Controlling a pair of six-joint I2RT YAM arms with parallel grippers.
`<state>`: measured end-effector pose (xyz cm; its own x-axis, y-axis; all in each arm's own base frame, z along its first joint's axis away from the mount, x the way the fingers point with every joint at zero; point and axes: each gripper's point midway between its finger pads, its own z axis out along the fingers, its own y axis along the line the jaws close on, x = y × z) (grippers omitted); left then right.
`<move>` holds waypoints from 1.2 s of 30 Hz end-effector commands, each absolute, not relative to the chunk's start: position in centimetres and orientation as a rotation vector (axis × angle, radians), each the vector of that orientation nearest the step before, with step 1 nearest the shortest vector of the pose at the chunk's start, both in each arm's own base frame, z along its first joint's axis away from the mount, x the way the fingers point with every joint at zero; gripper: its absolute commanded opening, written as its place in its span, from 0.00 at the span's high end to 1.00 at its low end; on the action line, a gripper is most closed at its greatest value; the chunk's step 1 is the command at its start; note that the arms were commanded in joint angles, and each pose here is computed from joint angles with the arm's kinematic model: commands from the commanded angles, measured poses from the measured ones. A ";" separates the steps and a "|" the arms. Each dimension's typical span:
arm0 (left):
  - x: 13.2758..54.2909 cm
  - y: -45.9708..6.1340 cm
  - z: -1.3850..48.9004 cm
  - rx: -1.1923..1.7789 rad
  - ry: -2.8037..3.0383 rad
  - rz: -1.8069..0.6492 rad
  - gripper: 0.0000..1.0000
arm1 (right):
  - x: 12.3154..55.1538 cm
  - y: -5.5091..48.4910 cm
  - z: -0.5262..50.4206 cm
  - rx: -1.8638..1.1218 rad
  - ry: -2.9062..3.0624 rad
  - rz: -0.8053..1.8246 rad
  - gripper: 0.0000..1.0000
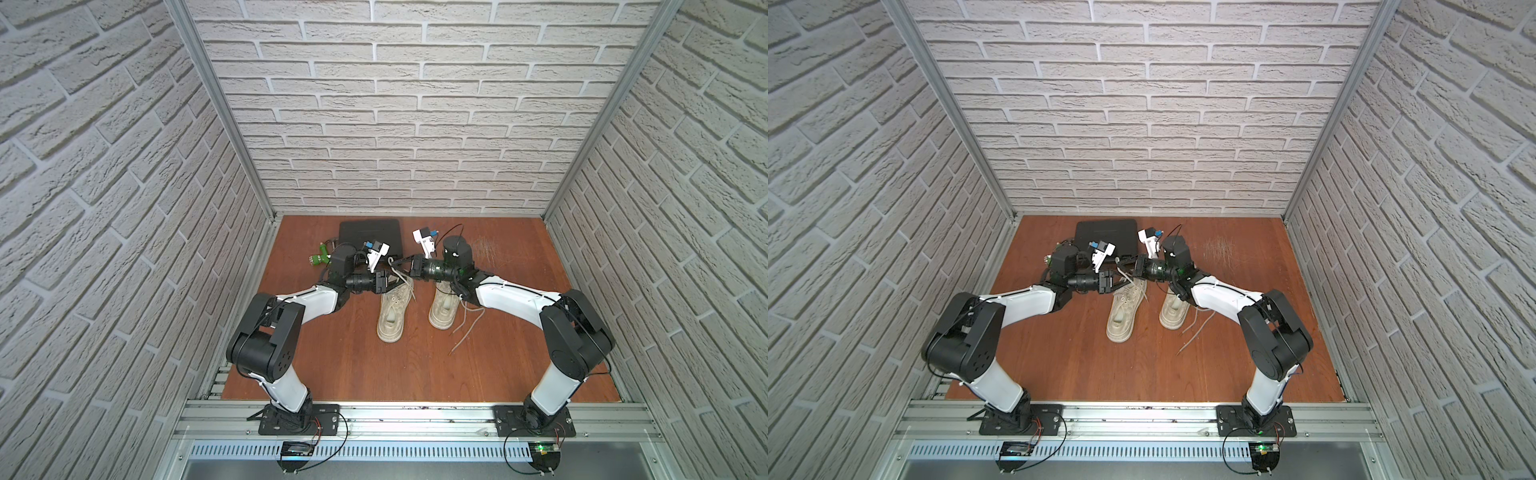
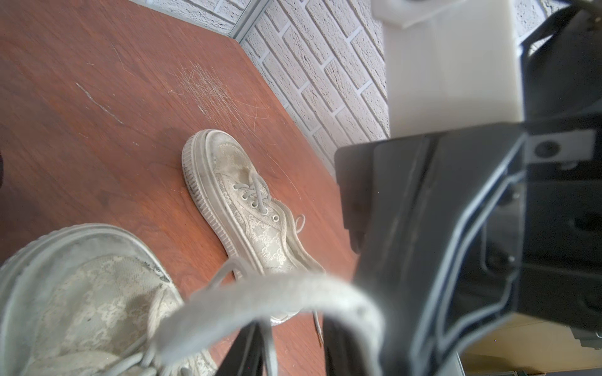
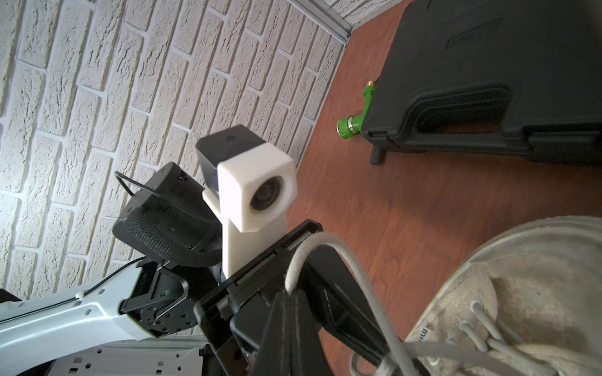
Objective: Tie the shoes
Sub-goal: Cross the shoelace with the shoelace.
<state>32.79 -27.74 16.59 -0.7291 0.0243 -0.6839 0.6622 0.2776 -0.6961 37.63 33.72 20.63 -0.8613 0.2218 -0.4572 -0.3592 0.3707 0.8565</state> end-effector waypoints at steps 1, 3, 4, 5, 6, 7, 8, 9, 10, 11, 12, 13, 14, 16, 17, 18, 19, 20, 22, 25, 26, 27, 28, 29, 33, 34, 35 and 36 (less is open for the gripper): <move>33.0 -27.6 16.4 0.610 1.965 -1.475 0.64 | 36.9 33.6 22.8 -0.146 2.051 1.539 0.97; 33.1 -27.5 16.3 0.605 1.964 -1.474 0.65 | 36.7 33.5 22.7 -0.139 2.052 1.540 0.97; 33.1 -27.5 16.3 0.603 1.965 -1.475 0.64 | 36.6 33.5 22.7 -0.136 2.051 1.543 0.97; 33.2 -27.5 16.3 0.604 1.963 -1.473 0.64 | 36.5 33.6 22.8 -0.135 2.049 1.551 0.97; 33.2 -27.5 16.2 0.600 1.966 -1.474 0.64 | 36.3 33.7 22.9 -0.136 2.047 1.558 0.97; 33.2 -27.5 16.2 0.600 1.965 -1.474 0.64 | 36.2 33.9 23.0 -0.141 2.044 1.566 0.97; 33.3 -27.4 16.3 0.596 1.964 -1.471 0.64 | 36.0 34.0 23.1 -0.144 2.042 1.570 0.97; 33.3 -27.5 16.2 0.597 1.965 -1.472 0.64 | 36.0 34.0 23.1 -0.145 2.044 1.571 0.97; 33.3 -27.5 16.3 0.597 1.963 -1.471 0.64 | 35.8 34.1 23.3 -0.150 2.039 1.575 0.97; 33.3 -27.5 16.3 0.598 1.963 -1.471 0.64 | 35.8 34.1 23.4 -0.150 2.037 1.576 0.97; 33.4 -27.5 16.3 0.596 1.962 -1.469 0.64 | 35.7 34.2 23.6 -0.150 2.036 1.578 0.97; 33.3 -27.5 16.3 0.599 1.961 -1.469 0.64 | 35.7 34.1 23.7 -0.153 2.032 1.579 0.97; 33.3 -27.5 16.4 0.600 1.958 -1.468 0.64 | 35.6 34.1 23.8 -0.150 2.031 1.579 0.97; 33.3 -27.5 16.4 0.602 1.955 -1.467 0.64 | 35.5 34.1 24.1 -0.150 2.027 1.580 0.97; 33.3 -27.4 16.4 0.600 1.954 -1.466 0.64 | 35.5 34.1 24.1 -0.150 2.028 1.580 0.97; 33.3 -27.4 16.4 0.598 1.956 -1.465 0.64 | 35.5 34.0 24.2 -0.148 2.028 1.582 0.97; 33.3 -27.4 16.4 0.599 1.954 -1.465 0.64 | 35.4 34.1 24.2 -0.148 2.027 1.584 0.97; 33.3 -27.4 16.4 0.599 1.954 -1.465 0.64 | 35.3 34.1 24.3 -0.149 2.027 1.588 0.97; 33.4 -27.4 16.4 0.598 1.954 -1.463 0.64 | 35.1 34.2 24.4 -0.153 2.025 1.593 0.97; 33.4 -27.4 16.4 0.598 1.950 -1.461 0.64 | 34.9 34.5 24.3 -0.159 2.035 1.601 0.97; 33.5 -27.4 16.4 0.597 1.950 -1.459 0.64 | 34.8 34.5 24.2 -0.158 2.037 1.605 0.97; 33.5 -27.4 16.5 0.597 1.949 -1.459 0.64 | 34.7 34.6 24.2 -0.160 2.037 1.610 0.97; 33.5 -27.3 16.4 0.595 1.950 -1.458 0.64 | 34.6 34.7 24.2 -0.161 2.039 1.615 0.97; 33.5 -27.3 16.5 0.597 1.949 -1.457 0.64 | 34.5 34.8 24.3 -0.163 2.038 1.620 0.98; 33.5 -27.3 16.4 0.593 1.951 -1.456 0.65 | 34.2 34.9 24.5 -0.167 2.037 1.626 0.97; 33.5 -27.3 16.4 0.593 1.950 -1.456 0.66 | 34.2 34.9 24.6 -0.169 2.037 1.626 0.97; 33.5 -27.3 16.5 0.594 1.949 -1.455 0.66 | 34.1 34.9 24.7 -0.166 2.036 1.626 0.97; 33.6 -27.2 16.5 0.591 1.949 -1.455 0.68 | 34.1 34.8 24.7 -0.167 2.036 1.626 0.97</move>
<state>33.34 -27.42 16.43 -0.7235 -0.0035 -0.6903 0.6588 0.2951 -0.6920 35.05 34.78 22.21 -0.8751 0.2191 -0.4316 -0.3538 0.3189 0.8792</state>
